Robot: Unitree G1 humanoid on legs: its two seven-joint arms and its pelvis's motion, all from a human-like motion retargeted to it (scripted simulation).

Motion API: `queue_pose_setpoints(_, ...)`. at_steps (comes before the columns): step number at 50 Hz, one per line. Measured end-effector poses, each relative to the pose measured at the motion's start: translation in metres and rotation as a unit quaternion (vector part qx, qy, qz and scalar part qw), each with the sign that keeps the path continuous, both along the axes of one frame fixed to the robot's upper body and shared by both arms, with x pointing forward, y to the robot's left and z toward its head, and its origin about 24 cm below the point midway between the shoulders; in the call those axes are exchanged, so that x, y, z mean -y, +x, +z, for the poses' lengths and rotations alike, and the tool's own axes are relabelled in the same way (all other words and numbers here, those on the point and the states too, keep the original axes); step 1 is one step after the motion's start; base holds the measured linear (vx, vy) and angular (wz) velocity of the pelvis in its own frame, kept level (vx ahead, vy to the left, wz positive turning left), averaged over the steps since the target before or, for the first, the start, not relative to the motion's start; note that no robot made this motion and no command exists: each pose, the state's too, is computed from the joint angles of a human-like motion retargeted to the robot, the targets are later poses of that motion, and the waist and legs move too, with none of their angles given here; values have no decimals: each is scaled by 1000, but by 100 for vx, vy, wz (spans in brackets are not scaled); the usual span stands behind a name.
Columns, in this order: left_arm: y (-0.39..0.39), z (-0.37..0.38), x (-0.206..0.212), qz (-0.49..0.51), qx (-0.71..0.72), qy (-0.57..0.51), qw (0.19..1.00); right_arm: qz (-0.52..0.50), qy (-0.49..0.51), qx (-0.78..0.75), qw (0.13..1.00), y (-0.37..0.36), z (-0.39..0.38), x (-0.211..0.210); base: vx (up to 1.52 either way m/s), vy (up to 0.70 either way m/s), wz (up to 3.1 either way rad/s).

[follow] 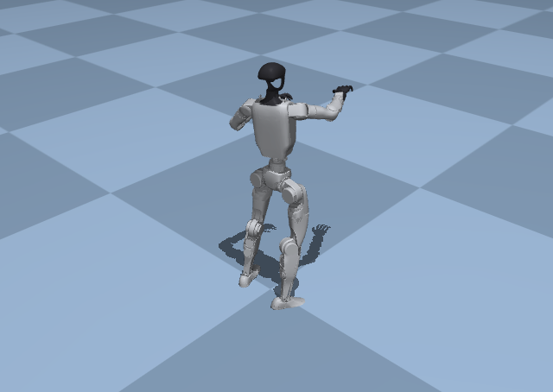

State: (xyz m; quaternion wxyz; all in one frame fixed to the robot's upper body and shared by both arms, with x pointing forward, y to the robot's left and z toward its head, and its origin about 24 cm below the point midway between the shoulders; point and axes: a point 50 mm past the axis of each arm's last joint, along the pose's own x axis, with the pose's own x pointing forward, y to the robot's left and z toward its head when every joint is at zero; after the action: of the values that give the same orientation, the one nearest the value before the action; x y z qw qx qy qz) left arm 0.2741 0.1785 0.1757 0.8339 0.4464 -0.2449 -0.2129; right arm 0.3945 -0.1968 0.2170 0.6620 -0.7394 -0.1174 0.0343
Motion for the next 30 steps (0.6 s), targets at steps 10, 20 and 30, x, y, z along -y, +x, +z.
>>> queue_pose_setpoints(10,21,26,-4,16,32,53,998,65,84,4,994,-12,8,-17,-3,9,49)
queue_pose_setpoints(20,73,52,-46,191,93,106,971,315,88,69,942,-84,39,-90,3,0,-10)
queue_pose_setpoints(30,87,60,-49,220,109,127,961,345,103,85,929,-105,45,-90,13,-12,-51)
